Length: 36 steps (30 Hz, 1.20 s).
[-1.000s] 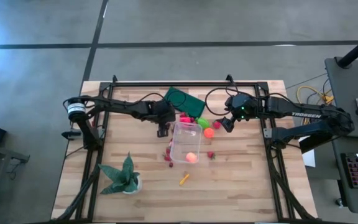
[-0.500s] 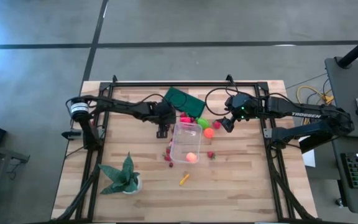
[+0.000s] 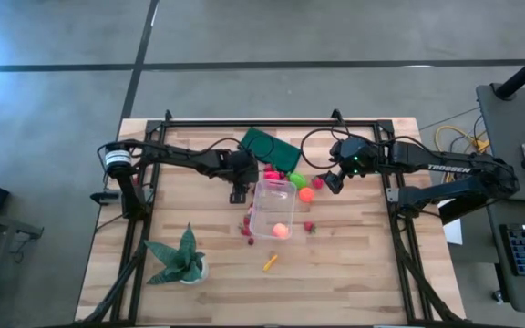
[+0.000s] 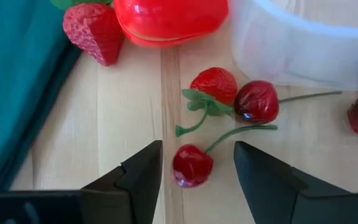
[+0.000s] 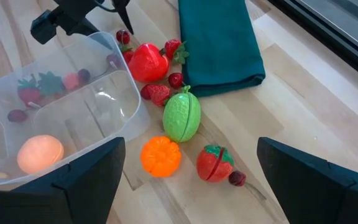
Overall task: Pick and placing Produce into tupperware
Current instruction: Put the red cherry into the transparent bin
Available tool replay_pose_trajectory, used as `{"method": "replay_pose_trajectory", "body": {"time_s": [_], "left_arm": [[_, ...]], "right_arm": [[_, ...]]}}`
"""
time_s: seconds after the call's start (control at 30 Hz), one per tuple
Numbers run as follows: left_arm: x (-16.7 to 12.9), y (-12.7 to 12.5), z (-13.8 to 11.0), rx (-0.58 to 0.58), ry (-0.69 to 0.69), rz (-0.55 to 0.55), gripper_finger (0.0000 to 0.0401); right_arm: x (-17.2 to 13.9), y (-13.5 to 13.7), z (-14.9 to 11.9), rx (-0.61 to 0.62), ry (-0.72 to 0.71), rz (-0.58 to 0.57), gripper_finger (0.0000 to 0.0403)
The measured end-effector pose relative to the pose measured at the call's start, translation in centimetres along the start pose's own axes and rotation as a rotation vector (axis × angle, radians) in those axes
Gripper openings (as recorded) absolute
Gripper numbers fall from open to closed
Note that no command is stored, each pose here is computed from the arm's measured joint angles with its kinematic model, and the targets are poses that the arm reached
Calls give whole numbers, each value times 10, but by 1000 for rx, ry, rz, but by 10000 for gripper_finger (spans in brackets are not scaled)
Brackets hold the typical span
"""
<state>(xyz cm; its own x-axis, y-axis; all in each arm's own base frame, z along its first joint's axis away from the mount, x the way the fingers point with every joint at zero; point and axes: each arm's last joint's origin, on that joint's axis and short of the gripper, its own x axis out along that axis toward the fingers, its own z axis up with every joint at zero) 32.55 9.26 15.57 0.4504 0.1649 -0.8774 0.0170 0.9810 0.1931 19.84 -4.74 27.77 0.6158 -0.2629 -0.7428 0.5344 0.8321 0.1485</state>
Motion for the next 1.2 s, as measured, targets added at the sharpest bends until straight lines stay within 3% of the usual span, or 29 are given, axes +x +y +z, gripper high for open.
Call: {"method": "replay_pose_trajectory", "body": {"time_s": [0.6,0.9,1.2], "left_arm": [[2,-1,-4,-2,4,0,181],[2,-1,-4,-2,5,0,115],[2,-1,-5,-1,18,0,80]], "right_arm": [[0,0,0,-4,-4,-7,357],[2,-1,-2,-5,5,-10,357],[2,-1,-3,-5,5,-10,357]]}}
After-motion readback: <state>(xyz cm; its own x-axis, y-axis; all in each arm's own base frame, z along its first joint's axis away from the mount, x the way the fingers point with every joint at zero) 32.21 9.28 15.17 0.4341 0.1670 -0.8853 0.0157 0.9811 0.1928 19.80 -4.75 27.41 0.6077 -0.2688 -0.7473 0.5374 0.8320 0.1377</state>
